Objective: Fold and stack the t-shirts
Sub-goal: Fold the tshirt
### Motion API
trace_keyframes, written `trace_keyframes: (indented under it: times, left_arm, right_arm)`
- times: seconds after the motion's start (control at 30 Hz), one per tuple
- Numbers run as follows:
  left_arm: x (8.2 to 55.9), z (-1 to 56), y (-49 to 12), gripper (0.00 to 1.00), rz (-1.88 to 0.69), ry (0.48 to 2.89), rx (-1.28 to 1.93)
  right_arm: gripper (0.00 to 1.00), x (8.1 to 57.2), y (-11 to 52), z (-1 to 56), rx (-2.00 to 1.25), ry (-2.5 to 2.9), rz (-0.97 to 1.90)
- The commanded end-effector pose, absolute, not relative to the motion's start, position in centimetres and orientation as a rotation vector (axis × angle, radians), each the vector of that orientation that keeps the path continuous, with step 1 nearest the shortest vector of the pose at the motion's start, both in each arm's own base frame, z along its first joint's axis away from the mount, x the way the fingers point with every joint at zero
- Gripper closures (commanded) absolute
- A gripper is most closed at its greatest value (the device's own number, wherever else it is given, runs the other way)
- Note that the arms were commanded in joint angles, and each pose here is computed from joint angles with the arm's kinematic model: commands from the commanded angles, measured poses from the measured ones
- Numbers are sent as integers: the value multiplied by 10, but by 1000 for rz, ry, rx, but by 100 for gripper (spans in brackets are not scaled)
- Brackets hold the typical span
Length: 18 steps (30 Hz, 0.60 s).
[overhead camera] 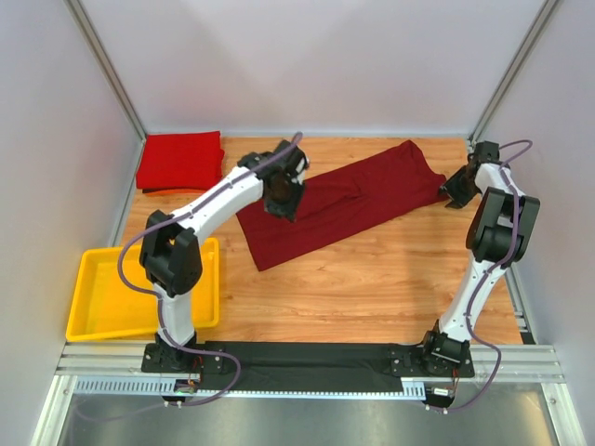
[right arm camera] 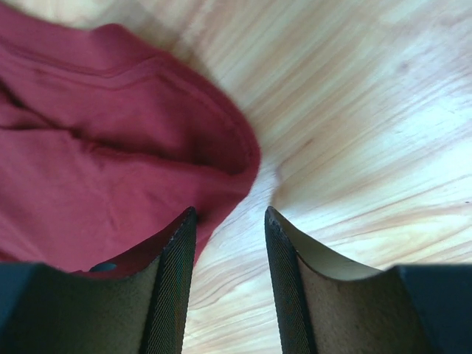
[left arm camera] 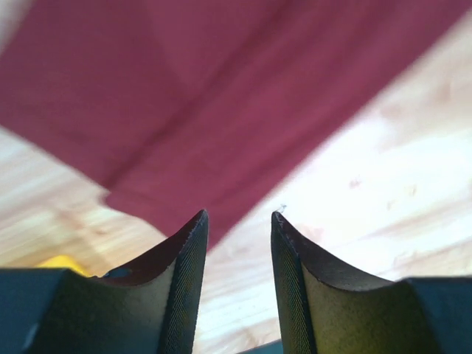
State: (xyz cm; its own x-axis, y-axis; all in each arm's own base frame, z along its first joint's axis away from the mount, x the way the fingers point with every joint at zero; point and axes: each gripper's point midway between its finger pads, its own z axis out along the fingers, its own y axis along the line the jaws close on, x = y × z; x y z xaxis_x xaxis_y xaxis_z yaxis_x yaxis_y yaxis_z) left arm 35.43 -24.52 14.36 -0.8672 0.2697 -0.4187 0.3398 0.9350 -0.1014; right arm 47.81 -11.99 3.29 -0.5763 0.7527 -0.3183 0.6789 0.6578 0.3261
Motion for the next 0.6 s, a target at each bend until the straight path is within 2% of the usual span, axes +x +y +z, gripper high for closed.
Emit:
trace_keyframes:
  times: [0.0,0.2,0.57]
  left_arm:
    - [326,121,-262,52,-290,2696,639]
    - [298,75,-253,52,-209,2778,719]
    - [281,40,-216,53,54,2843,804]
  right_arm:
    - [56,489,-138,43,1145,2385,174]
    - [57,495,-143,39,1151,2381,182]
    - [60,498,-130,35,1122,2413,268]
